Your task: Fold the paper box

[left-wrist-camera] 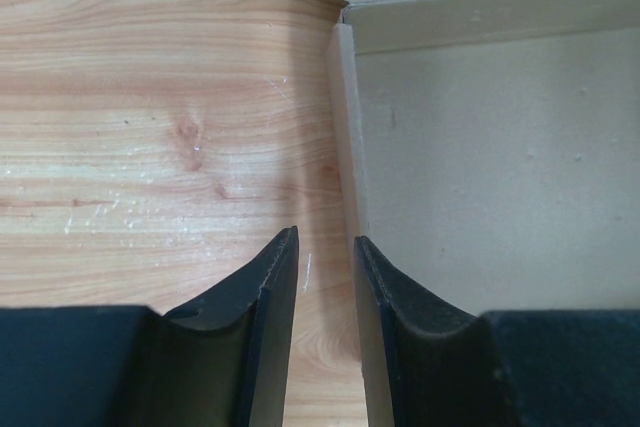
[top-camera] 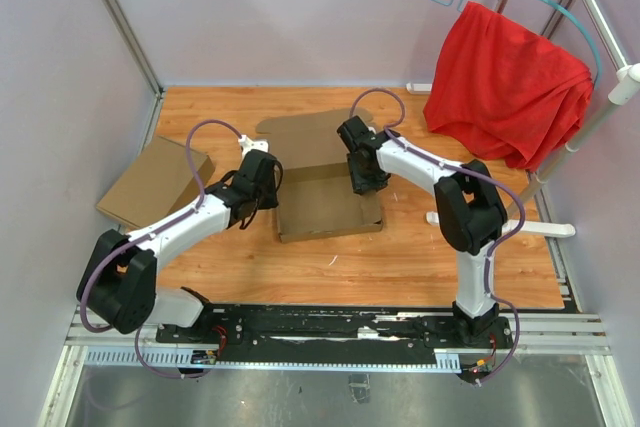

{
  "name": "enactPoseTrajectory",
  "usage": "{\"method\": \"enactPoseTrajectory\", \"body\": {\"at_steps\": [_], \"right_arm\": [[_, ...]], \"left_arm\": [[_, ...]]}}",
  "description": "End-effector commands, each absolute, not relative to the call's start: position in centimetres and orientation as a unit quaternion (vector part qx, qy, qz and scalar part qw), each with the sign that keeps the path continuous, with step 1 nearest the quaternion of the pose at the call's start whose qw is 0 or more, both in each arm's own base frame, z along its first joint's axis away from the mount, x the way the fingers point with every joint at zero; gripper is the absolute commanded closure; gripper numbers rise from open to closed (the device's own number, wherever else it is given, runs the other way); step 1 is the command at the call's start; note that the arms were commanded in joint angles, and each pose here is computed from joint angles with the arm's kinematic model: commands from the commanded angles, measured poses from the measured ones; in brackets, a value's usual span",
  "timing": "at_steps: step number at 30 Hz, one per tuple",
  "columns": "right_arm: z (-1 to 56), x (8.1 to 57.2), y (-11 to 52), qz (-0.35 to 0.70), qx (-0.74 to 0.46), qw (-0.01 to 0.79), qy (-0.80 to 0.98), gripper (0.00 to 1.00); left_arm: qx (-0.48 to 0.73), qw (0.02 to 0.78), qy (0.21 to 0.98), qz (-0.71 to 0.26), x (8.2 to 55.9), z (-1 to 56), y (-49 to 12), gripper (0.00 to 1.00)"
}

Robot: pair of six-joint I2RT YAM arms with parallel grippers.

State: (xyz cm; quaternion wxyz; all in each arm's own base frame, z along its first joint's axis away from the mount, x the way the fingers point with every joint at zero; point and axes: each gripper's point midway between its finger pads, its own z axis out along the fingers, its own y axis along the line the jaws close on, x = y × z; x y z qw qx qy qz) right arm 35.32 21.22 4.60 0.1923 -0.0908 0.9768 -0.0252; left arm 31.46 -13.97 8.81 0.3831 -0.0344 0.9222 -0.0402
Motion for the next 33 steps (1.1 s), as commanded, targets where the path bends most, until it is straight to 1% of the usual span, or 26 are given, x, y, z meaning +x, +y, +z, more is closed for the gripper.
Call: {"method": "enactPoseTrajectory", "body": {"at_steps": [1, 3, 6, 9, 11, 12, 13, 15, 16, 20, 23, 24, 28, 31, 33], "right_arm": [[4.0, 35.7, 20.4, -0.056, -0.094, 0.176, 0.978, 0.59], [3.5, 35.8, 20.0, -0.068, -0.093, 0.172, 0.978, 0.64], [3.0, 35.8, 19.5, -0.087, -0.096, 0.162, 0.978, 0.66], [2.6, 35.7, 19.1, -0.100, -0.092, 0.160, 0.978, 0.72], [2.5, 35.7, 18.6, -0.115, -0.089, 0.157, 0.977, 0.80], [2.5, 35.7, 18.2, -0.126, -0.088, 0.156, 0.976, 0.86], [2.6, 35.8, 17.7, -0.146, -0.083, 0.160, 0.973, 0.91], [3.0, 35.9, 16.6, -0.184, -0.076, 0.167, 0.966, 0.98], [3.1, 36.0, 16.0, -0.204, -0.072, 0.171, 0.961, 0.99], [2.6, 35.5, 14.9, -0.232, -0.057, 0.170, 0.956, 0.99], [1.7, 35.2, 15.3, -0.217, -0.052, 0.165, 0.961, 0.99], [1.5, 35.2, 15.6, -0.210, -0.051, 0.163, 0.963, 0.97], [1.9, 35.3, 16.6, -0.179, -0.041, 0.172, 0.968, 0.74], [2.8, 35.6, 17.2, -0.145, -0.026, 0.183, 0.972, 0.67], [3.4, 36.2, 17.2, -0.135, -0.016, 0.193, 0.972, 0.66]], "left_arm": [[-0.031, 0.396, 0.917, -0.035, 31.3, 9.3, -13.5, 0.66], [-0.031, 0.397, 0.916, -0.038, 31.3, 9.4, -13.6, 0.66], [-0.031, 0.401, 0.914, -0.042, 31.2, 9.7, -13.6, 0.66], [-0.029, 0.405, 0.912, -0.048, 31.3, 10.0, -13.8, 0.66], [-0.027, 0.407, 0.911, -0.055, 31.4, 10.2, -14.1, 0.66], [-0.025, 0.406, 0.912, -0.057, 31.3, 10.1, -14.1, 0.66], [-0.023, 0.405, 0.912, -0.059, 31.3, 10.1, -14.2, 0.66], [-0.022, 0.404, 0.913, -0.060, 31.2, 10.0, -14.2, 0.67], [-0.022, 0.404, 0.913, -0.060, 31.2, 10.0, -14.2, 0.67], [-0.022, 0.408, 0.911, -0.063, 31.0, 10.2, -14.2, 0.67], [-0.023, 0.412, 0.908, -0.066, 30.9, 10.4, -14.1, 0.67], [-0.024, 0.413, 0.908, -0.066, 30.9, 10.5, -14.1, 0.67], [-0.025, 0.414, 0.908, -0.064, 30.8, 10.5, -13.9, 0.67], [-0.026, 0.414, 0.908, -0.062, 30.7, 10.4, -13.8, 0.67], [-0.028, 0.414, 0.908, -0.062, 30.7, 10.4, -13.7, 0.67]]}}
